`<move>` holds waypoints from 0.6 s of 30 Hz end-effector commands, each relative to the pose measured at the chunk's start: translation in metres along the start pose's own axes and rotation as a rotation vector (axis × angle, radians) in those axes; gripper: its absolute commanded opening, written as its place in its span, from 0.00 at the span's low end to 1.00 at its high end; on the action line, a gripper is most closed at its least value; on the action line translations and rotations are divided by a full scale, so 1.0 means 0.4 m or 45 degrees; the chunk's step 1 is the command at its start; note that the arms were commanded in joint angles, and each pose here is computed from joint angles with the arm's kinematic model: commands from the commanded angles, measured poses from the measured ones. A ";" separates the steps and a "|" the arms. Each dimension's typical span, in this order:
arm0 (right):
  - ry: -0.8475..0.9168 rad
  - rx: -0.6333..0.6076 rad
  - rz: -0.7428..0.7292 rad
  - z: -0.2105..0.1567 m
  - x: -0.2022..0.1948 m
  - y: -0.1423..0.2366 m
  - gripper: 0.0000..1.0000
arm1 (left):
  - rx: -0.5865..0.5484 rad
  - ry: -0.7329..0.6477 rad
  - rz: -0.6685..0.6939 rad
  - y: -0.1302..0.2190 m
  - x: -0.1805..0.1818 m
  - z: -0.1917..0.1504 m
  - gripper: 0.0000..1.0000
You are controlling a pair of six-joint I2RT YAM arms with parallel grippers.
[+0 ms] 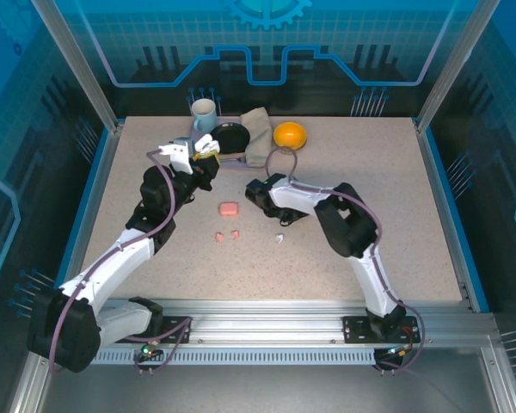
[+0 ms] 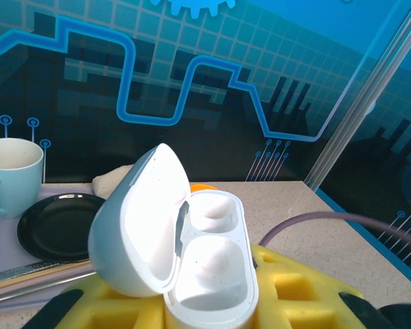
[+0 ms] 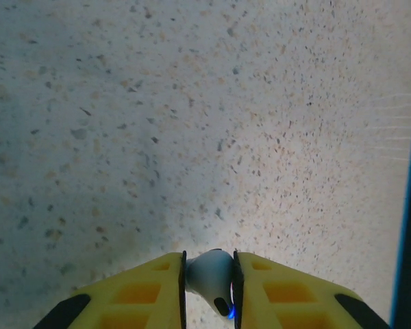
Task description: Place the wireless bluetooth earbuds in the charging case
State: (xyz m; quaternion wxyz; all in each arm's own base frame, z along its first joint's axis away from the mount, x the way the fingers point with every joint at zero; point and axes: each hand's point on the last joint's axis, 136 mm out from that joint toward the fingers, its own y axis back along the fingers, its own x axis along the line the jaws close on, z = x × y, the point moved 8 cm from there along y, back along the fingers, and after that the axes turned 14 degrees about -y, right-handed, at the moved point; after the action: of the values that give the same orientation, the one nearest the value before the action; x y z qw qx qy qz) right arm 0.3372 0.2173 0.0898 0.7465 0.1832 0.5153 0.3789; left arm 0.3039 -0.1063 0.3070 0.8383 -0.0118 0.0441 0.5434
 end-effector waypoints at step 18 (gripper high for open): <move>-0.101 -0.124 0.218 0.015 0.004 0.240 0.53 | -0.146 0.013 -0.038 0.017 -0.008 0.077 0.00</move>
State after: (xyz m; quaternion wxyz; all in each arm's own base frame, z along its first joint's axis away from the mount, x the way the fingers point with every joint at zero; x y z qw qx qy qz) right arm 0.2968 0.2995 0.1159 0.7226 0.1395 0.5118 0.4432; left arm 0.3017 -0.1062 0.3120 0.8403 -0.0204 0.0377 0.5405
